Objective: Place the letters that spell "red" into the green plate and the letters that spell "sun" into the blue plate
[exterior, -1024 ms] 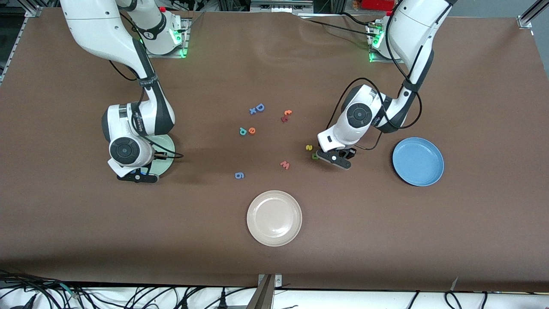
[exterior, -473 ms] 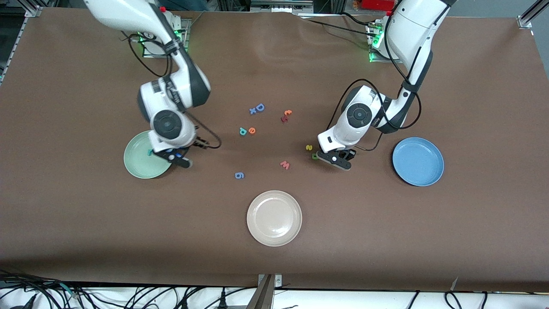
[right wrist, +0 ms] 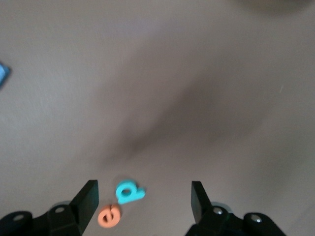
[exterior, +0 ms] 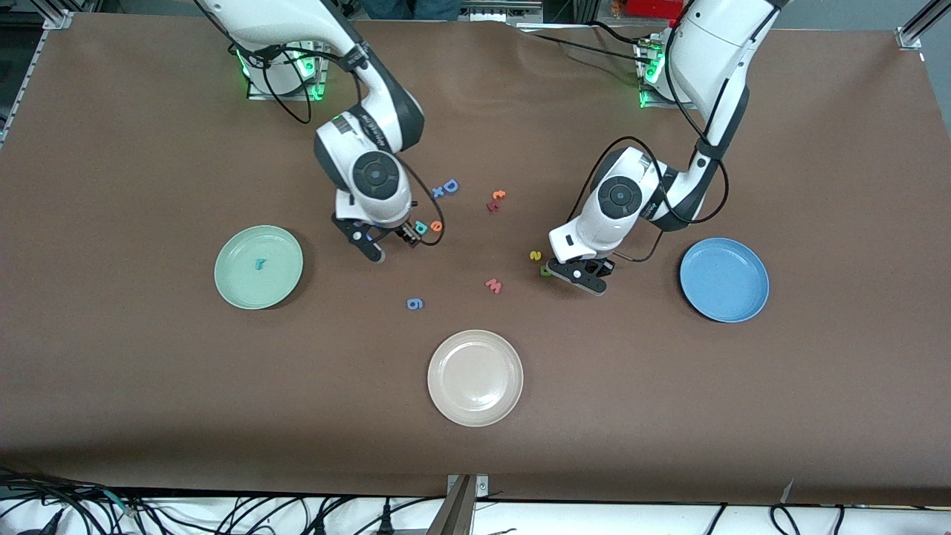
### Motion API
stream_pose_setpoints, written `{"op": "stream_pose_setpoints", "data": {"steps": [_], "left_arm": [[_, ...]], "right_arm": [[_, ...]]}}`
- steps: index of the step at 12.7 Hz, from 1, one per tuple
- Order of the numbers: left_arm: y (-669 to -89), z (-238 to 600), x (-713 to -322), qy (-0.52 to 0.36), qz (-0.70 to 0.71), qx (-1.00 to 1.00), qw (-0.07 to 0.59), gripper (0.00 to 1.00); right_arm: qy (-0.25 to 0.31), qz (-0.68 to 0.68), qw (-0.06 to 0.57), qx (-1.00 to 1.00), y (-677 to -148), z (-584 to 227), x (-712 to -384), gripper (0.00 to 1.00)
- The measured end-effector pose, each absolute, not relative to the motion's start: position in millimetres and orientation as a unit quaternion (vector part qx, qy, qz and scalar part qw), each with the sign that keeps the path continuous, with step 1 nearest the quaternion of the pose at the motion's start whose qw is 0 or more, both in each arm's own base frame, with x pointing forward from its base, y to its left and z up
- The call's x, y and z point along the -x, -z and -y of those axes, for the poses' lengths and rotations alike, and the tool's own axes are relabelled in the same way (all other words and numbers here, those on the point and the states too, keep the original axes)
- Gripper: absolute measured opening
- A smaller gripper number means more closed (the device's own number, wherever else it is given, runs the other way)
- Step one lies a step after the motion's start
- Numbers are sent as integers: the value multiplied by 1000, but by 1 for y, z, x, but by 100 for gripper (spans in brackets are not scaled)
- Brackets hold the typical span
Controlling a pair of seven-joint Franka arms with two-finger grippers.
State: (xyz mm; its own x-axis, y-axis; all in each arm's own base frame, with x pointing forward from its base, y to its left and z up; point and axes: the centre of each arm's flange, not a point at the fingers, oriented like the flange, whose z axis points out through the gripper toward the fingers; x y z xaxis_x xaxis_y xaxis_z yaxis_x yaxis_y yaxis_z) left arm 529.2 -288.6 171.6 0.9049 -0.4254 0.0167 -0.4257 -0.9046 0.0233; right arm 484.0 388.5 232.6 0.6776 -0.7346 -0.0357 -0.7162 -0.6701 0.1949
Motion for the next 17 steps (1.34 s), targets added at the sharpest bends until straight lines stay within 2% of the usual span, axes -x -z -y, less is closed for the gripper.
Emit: {"op": "stream_pose_setpoints", "data": {"steps": [2,5,9,14,15,17], "left_arm": [[-172,288,-530,-6,218,-976,13,28],[-172,286,-532,-8,209,-978,11,26],[-186,263,-556,-29,186,-982,3,25],[-204,250,-566,-36,175,-984,-4,24],[-204,249,-566,-34,168,-985,-2,27],[-202,249,-565,-25,111,-993,24,42]], "right_arm": [[50,424,85,-900,-215,-410,-466,85],[40,456,66,-887,-200,-416,-461,85],[37,472,61,-879,-188,-412,-452,85],[31,493,53,-868,-181,-407,-453,78],[29,497,48,-866,-179,-407,-452,78],[27,504,39,-862,-174,-406,-450,77]]}}
